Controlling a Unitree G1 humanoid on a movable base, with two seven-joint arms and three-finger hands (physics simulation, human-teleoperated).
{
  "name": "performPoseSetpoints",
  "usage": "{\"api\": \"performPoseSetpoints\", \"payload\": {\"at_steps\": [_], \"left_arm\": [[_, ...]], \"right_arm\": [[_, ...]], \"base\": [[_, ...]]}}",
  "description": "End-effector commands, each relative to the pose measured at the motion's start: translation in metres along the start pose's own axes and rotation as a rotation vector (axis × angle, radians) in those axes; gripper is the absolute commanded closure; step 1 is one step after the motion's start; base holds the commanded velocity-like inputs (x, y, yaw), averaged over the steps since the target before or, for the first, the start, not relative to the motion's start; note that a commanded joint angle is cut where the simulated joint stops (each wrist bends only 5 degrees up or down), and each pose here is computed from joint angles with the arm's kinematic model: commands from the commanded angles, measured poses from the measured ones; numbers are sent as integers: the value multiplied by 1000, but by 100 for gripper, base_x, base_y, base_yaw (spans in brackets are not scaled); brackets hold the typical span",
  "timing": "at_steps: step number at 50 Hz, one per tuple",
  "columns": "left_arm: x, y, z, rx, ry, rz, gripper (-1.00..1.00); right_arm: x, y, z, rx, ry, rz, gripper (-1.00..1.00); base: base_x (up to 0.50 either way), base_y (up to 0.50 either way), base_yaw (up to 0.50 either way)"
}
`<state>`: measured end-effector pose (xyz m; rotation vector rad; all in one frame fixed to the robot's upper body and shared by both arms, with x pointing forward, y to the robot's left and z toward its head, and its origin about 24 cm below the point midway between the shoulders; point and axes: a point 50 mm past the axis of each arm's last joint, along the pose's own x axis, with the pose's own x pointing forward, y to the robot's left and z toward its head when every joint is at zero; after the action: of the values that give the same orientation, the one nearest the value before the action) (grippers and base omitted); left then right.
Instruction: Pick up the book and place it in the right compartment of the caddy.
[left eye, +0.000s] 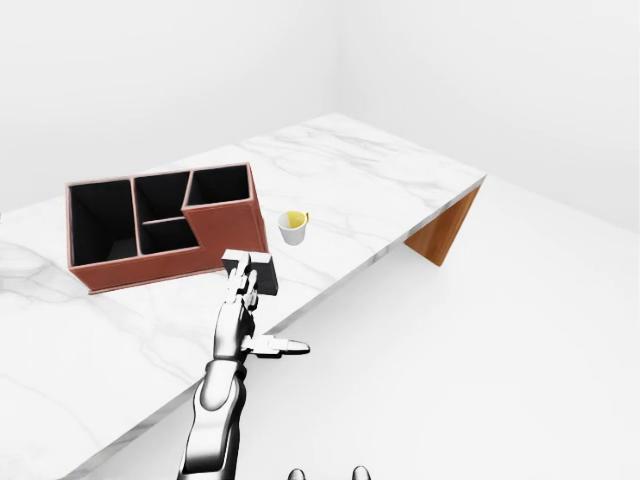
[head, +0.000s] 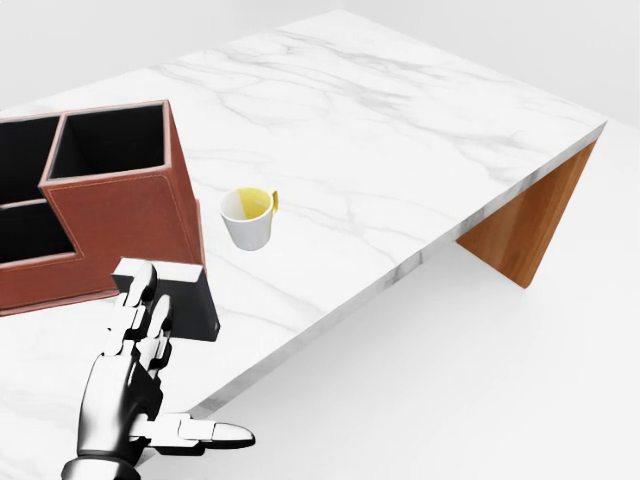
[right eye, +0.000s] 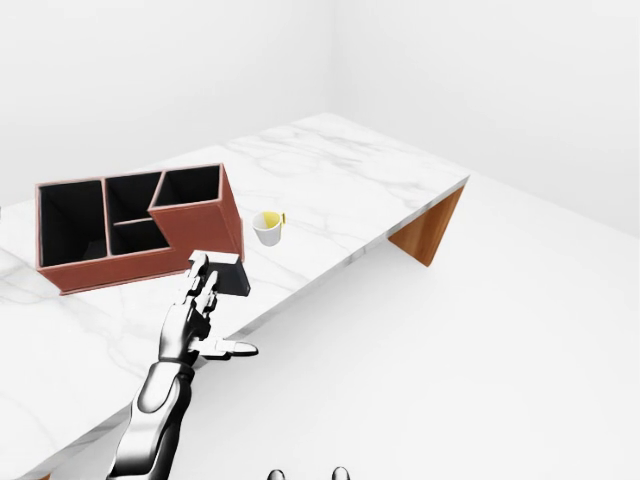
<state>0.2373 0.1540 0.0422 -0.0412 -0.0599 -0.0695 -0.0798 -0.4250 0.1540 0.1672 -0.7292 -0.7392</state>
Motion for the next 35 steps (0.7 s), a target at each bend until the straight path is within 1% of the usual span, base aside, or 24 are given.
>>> {"api": "performPoseSetpoints", "payload": {"at_steps": [1,28,35], "left_arm": [[0,0,0,-2,-2,-1,-100],[-1,-1,1,0,-5,-5,-100],[-1,-1,-1,1,3,-7,-100]], "right_arm": [[0,0,0,0,-1,2,-100],[0,0,0,1,0,-1,-100],[0,-1,0,3,-2,-3,-100]], "base": [[12,16,0],[12,16,0],[1,1,0]]}}
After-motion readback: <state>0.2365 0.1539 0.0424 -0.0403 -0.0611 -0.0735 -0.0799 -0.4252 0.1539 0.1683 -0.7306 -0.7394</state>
